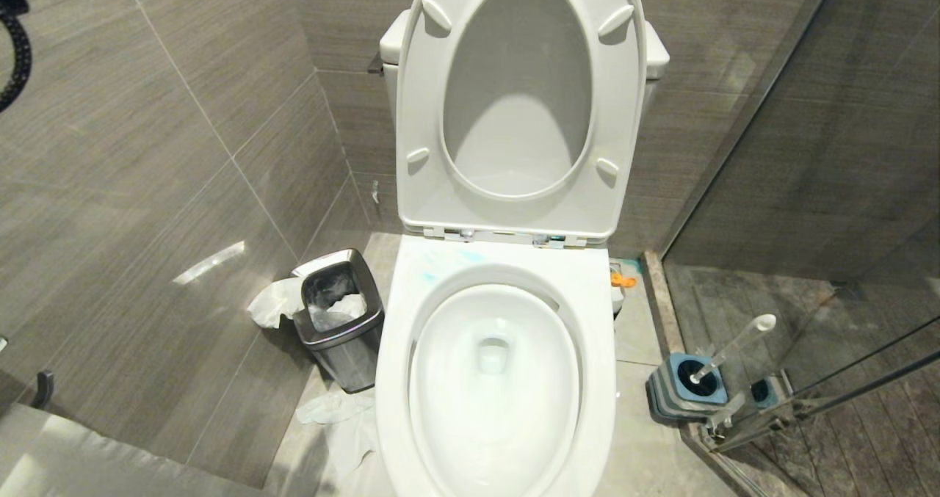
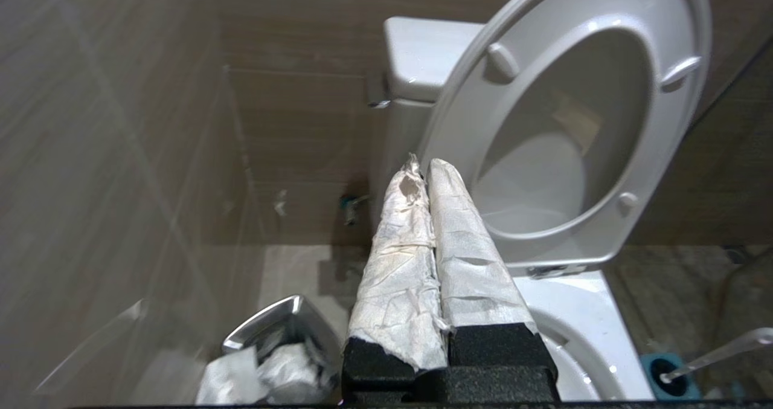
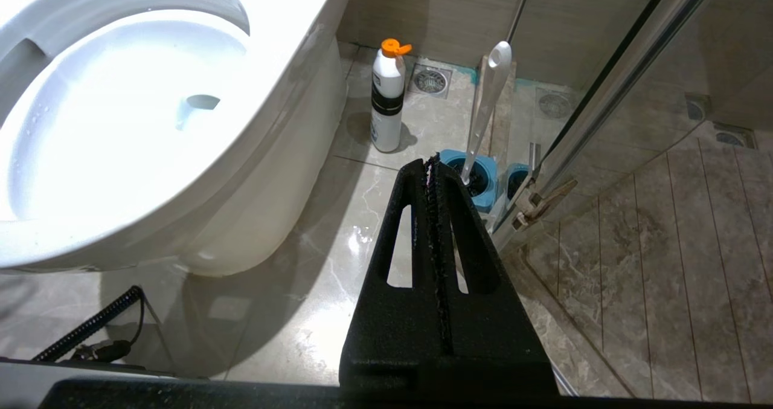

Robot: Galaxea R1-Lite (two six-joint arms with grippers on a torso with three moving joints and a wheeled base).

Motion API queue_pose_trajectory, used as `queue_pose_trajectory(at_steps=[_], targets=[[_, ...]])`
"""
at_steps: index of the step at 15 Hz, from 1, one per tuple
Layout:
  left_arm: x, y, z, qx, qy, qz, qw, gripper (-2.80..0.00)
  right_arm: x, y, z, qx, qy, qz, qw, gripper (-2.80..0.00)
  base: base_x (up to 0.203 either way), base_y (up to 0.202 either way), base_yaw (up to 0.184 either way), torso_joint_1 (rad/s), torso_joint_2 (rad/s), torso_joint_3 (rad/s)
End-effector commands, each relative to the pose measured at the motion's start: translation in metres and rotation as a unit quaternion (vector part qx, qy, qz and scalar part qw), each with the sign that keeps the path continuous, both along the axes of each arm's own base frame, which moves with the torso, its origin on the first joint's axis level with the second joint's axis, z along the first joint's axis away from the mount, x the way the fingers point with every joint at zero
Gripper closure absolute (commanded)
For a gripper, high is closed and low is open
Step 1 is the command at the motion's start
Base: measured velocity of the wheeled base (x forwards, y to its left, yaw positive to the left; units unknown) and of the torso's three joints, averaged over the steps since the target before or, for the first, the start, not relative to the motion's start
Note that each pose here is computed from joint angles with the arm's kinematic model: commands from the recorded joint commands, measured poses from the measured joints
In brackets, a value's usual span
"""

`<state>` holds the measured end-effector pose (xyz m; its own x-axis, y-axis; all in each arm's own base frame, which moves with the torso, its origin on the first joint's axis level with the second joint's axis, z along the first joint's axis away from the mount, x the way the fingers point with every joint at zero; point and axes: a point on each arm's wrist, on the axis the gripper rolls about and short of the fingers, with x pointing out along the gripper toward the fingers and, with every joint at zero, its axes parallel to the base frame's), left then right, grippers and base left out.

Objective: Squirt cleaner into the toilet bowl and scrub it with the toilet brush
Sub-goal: Pour in the cleaning agent

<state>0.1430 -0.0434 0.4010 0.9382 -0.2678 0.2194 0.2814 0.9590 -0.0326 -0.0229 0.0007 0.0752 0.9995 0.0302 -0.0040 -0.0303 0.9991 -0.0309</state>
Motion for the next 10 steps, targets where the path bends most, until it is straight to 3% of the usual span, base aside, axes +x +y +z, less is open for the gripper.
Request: queue_pose_trajectory(at_steps=[1,5,10], targets=[[-0.035,0.019,-0.010,-0.005,-0.013,0.039,0.9992,0.00,0.000,0.000,0.000,0.000,0.001,0.000,1.000,0.00,0.000,0.000,0.000,0.000,0.00,0.000],[-0.074,0.035,-0.028,-0.011,-0.026,0.081,0.9963,0.00,0.000,0.000,0.000,0.000,0.000,0.000,1.000,0.00,0.000,0.000,0.000,0.000,0.00,0.000],[-0.129,0.042,-0.088,-0.009,0.000,0.097,0.9952,0.00,0.000,0.000,0.000,0.000,0.000,0.000,1.000,0.00,0.000,0.000,0.000,0.000,0.00,0.000]])
